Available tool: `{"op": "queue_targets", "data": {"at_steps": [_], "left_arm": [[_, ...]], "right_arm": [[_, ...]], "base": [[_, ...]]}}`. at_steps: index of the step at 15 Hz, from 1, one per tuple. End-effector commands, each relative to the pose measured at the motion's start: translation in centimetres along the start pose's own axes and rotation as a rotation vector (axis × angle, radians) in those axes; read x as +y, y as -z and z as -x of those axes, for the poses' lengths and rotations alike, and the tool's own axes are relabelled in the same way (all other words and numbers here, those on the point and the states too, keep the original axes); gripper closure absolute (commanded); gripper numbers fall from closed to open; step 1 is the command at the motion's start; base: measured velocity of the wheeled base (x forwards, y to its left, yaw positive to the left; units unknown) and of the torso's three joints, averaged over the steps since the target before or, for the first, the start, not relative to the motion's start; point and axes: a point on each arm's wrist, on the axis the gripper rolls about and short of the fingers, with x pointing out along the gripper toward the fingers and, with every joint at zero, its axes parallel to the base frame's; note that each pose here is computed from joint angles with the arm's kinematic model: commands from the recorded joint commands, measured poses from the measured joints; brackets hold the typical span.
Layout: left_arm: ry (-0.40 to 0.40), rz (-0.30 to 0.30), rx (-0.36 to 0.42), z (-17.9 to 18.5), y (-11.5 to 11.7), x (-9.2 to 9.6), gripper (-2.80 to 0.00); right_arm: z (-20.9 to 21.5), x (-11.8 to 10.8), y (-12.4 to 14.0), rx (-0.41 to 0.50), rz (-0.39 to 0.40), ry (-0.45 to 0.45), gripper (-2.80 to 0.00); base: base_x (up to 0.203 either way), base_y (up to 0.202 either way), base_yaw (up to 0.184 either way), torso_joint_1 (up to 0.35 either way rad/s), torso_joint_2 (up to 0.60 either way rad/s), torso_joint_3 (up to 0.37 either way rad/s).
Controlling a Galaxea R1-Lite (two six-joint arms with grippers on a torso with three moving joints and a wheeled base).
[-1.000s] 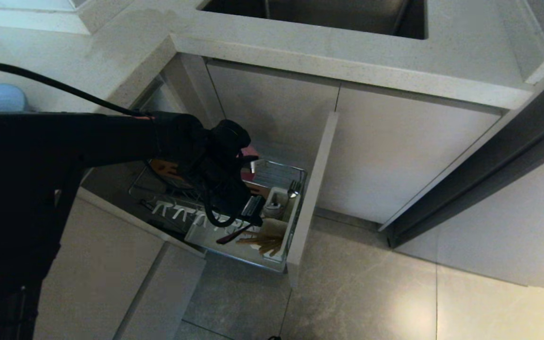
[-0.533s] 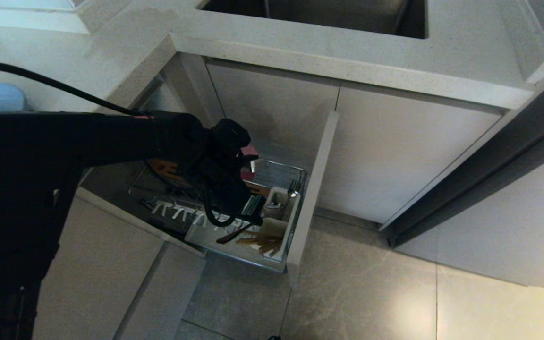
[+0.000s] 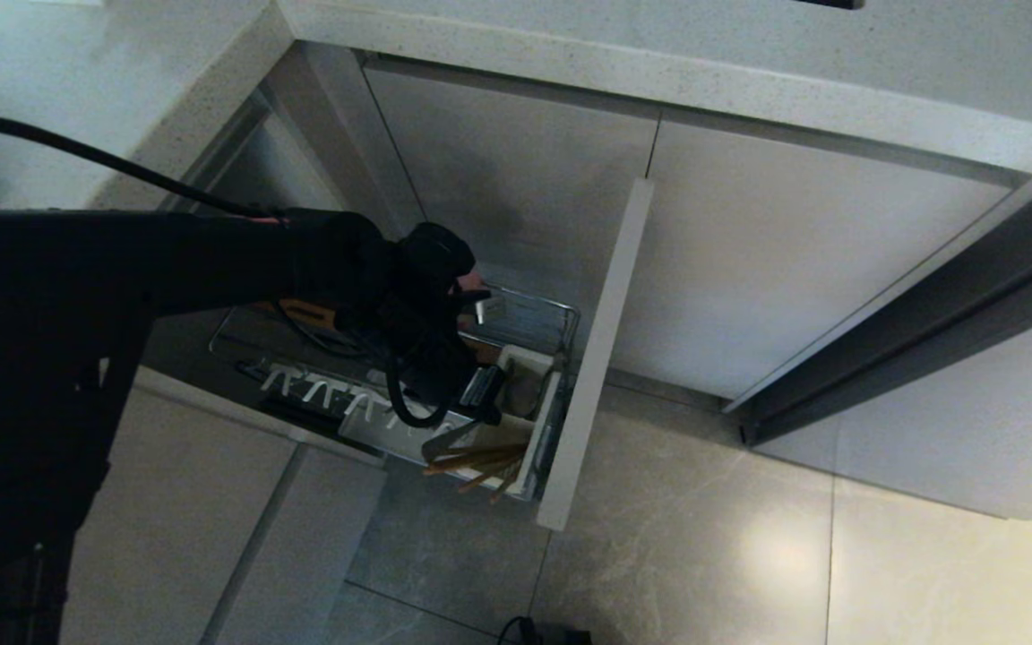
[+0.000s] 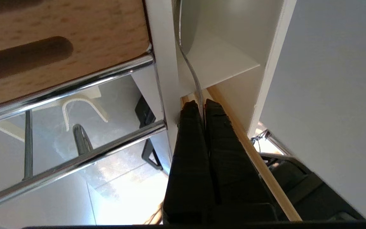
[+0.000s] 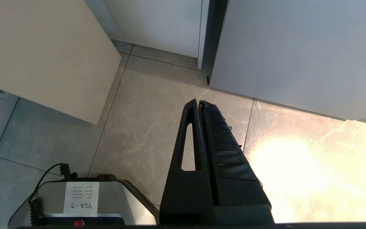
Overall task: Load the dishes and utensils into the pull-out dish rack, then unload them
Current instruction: Pick up the spoon and place it in the cupboard, then pick up the plate and place it in the cupboard
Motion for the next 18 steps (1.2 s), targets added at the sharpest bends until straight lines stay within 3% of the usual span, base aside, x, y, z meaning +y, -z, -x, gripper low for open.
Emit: {"op": "queue_targets", "data": {"at_steps": [1,8,9,18], "left_arm": [[0.001,-0.001,0.003,0.1,0.0,-0.1,0.0],[-0.002,-0.005,-0.03,0.5,-0.2,-0.2,0.0],[-0.002,-0.007,-0.035,0.7,-0.3,-0.2,-2.8],[-0.012,-0.017,-0.095,3.3,-0.3,-0.7,-2.8]], "right_arm": [[0.0,0.0,0.0,-0.001,-0.001,0.0,0.0],[0.0,0.0,0.0,-0.001,0.001,0.0,0.0],[0.0,0.0,0.0,-0.001,-0.001,0.0,0.0],[0.0,0.0,0.0,-0.001,0.0,0.0,0.0]], "base": [[0.0,0.0,0.0,0.006,0.0,-0.061],[0.0,0.0,0.0,0.0,0.0,-0.005],[0.0,0.0,0.0,0.0,0.0,0.0],[0.0,0.0,0.0,0.0,0.0,0.0]]}}
